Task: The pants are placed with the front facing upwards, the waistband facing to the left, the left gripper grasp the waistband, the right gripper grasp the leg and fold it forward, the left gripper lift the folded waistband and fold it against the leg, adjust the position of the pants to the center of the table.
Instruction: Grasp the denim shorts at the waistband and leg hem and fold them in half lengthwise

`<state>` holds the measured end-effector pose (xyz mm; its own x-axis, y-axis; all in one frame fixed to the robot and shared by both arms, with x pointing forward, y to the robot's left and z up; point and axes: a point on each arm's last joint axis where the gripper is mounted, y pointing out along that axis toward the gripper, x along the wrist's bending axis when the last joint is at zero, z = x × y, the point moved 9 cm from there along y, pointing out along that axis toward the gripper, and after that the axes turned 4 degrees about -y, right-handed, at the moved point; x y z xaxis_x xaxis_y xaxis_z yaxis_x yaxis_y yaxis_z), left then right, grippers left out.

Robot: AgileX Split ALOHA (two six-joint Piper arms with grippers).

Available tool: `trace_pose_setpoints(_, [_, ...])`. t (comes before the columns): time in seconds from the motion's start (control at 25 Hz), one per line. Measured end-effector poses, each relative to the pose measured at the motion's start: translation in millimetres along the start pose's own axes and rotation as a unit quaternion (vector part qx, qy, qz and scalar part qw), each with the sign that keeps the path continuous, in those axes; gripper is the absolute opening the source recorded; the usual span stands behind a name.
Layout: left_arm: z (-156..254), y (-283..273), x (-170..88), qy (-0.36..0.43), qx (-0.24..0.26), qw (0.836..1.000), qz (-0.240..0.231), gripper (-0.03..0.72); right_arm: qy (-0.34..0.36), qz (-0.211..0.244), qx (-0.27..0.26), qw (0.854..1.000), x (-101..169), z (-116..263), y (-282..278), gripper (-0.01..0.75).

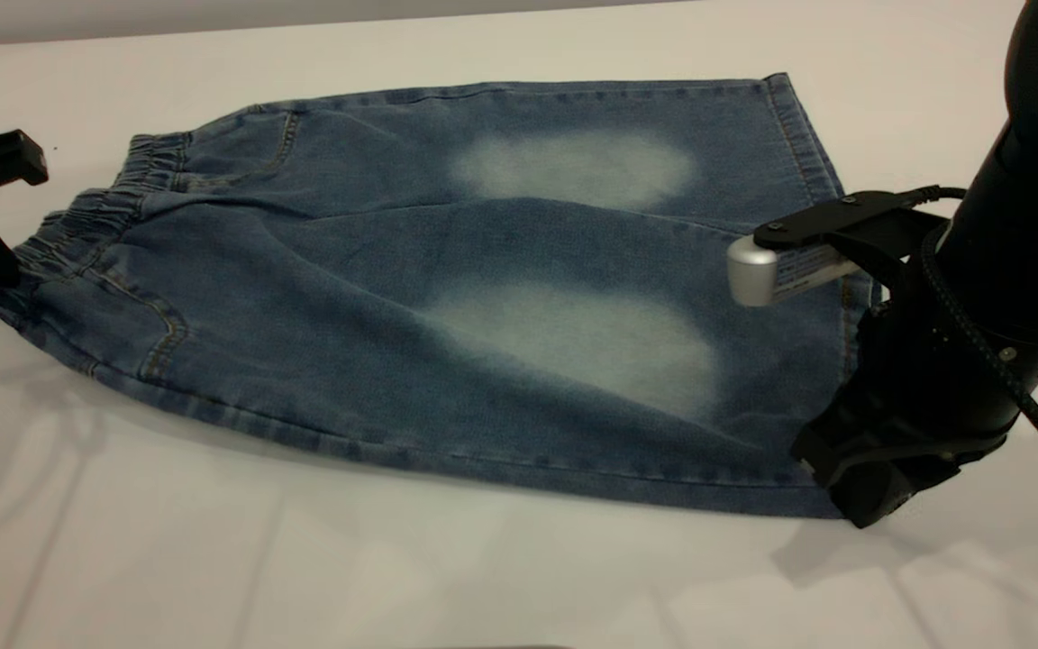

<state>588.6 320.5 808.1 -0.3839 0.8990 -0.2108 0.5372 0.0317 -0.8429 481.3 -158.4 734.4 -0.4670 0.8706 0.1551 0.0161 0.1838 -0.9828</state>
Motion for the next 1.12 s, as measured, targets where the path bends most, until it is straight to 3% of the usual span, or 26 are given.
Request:
trace_pose_setpoints(0.12, [0.0, 0.0, 0.0, -0.016, 0.0, 1.0, 0.0, 0.049, -0.009, -0.004, -0.02, 1.0, 4.0, -7.9, -16.8, 0.024])
trace_pose_setpoints(0.44, [-13.9, -0.9, -6.1, -0.038, -0.015, 0.999, 0.007, 0.049, -0.042, -0.004, -0.163, 0.986, 18.6, -64.2, -104.7, 0.024])
trace_pose_setpoints(0.64, [-28.4, -2.6, -10.7, -0.096, -0.045, 0.994, 0.02, 0.049, -0.022, -0.001, -0.21, 0.977, 18.2, -83.3, -120.5, 0.024])
trace_pose_setpoints(0.8, [-41.0, -4.4, -13.9, -0.137, -0.078, 0.987, 0.036, 0.049, 0.015, 0.016, -0.259, 0.966, 6.5, -99.5, -129.7, 0.024])
trace_pose_setpoints(1.12, [-64.4, -10.3, -19.8, -0.208, -0.136, 0.966, 0.072, 0.049, 0.114, 0.052, -0.314, 0.941, -48.2, -110.3, -147.5, 0.024])
